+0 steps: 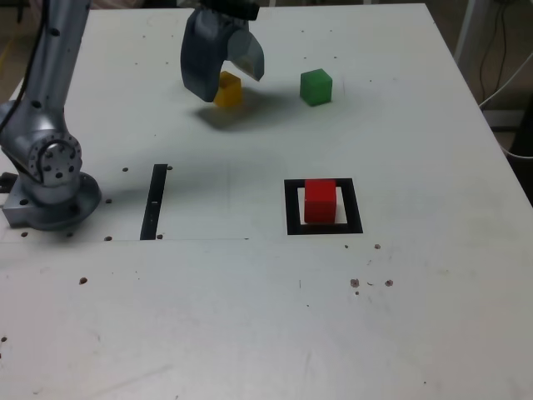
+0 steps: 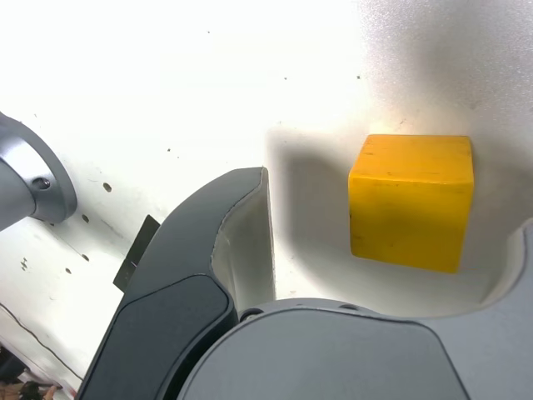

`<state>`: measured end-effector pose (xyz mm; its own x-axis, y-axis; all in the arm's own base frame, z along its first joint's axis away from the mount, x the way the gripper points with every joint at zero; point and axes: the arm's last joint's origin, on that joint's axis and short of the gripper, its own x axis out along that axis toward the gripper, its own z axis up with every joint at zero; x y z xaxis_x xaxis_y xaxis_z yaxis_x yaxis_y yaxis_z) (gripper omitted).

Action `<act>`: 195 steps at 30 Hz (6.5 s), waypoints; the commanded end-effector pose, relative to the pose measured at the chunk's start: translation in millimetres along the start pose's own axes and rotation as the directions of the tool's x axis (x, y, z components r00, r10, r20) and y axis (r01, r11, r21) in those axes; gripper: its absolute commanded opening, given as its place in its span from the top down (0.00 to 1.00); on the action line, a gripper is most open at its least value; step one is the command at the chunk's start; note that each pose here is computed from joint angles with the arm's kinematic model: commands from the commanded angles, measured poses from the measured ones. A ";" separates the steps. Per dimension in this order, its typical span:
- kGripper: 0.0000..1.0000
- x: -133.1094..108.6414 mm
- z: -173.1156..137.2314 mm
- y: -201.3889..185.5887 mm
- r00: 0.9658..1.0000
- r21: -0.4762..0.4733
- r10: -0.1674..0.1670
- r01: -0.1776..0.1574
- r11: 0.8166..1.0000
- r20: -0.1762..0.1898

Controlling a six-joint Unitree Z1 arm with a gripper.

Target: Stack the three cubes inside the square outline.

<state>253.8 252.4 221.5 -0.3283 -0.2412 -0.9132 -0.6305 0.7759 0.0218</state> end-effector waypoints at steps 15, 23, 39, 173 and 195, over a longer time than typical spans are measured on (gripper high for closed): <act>0.26 4.9 8.9 3.7 1.000 -0.006 -0.015 0.015 1.000 0.007; 0.54 6.4 11.9 4.7 1.000 -0.007 -0.011 0.011 1.000 0.012; 0.70 5.6 13.3 5.1 1.000 0.000 -0.003 0.003 1.000 0.028; 0.03 -5.2 -81.0 -315.4 0.968 0.665 0.205 -0.247 0.705 0.142; 0.01 -32.1 -102.6 -299.5 0.956 0.654 0.191 -0.292 0.698 0.222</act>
<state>385.7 -34.8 277.0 -0.2872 0.0428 -0.9569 0.1159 0.9932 0.0097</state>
